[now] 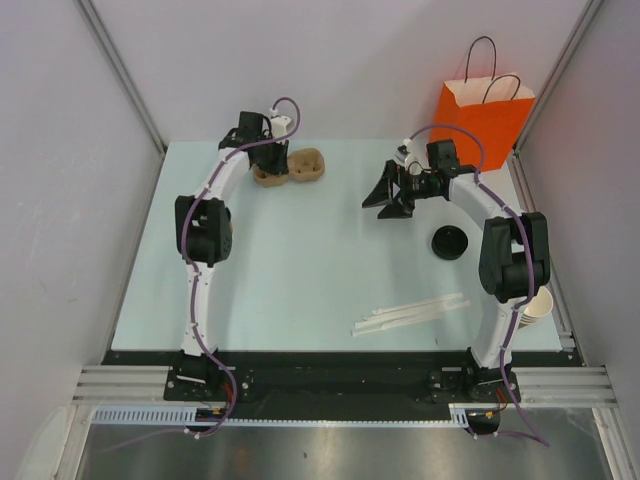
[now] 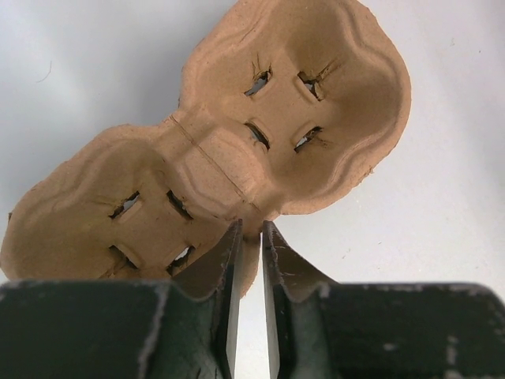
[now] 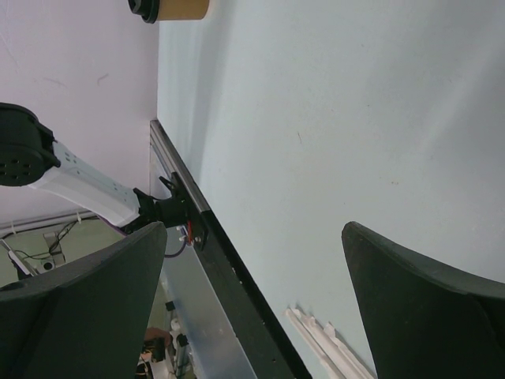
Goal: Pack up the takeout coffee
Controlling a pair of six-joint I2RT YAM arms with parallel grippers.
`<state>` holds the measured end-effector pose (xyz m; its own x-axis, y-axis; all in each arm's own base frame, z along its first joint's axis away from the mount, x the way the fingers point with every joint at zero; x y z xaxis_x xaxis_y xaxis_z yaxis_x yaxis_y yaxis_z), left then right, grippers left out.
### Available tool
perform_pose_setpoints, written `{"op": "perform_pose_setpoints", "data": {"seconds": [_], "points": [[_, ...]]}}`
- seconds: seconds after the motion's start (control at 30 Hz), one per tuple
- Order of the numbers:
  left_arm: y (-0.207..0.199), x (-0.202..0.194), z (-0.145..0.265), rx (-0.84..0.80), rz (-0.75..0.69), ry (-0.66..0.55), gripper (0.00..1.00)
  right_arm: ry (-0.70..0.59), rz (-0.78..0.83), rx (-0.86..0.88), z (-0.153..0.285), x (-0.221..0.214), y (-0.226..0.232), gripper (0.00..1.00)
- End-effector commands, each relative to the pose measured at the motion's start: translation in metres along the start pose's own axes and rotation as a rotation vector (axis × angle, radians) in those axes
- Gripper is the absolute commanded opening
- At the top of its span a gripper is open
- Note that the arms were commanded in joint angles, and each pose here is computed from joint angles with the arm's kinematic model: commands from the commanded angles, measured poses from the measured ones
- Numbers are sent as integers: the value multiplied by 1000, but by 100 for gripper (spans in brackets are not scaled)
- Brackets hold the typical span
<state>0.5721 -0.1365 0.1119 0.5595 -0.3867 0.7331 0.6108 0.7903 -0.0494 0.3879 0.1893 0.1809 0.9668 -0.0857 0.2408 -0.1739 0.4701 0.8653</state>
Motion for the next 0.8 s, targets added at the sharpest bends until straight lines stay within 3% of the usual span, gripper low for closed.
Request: {"op": "perform_pose_setpoints", "data": {"seconds": [0.0,0.3,0.57,0.77], "points": [[4,24,13,10,-13,-63,22,-4,44,35,-2,8,11,100],[5,18,9,12,-16,-48,17,-8,36,33,0,9,9,100],[5,10,7,15,-19,-20,25,-9,32,37,0,10,9,100],[7,12,8,28,-17,-24,20,-11,29,39,1,10,10,100]]}}
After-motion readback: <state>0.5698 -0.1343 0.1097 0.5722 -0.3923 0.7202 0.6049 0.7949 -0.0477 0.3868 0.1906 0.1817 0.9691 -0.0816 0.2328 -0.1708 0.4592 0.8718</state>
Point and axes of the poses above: each gripper's point midway between its finger pads, its own z axis back along the fingers, its own y axis along the line the jaws close on, x = y × z, the point moved 4 cm from there along z, back along the fingers, and after that the axes turned 6 degrees about -z, right-handed, at the moved point
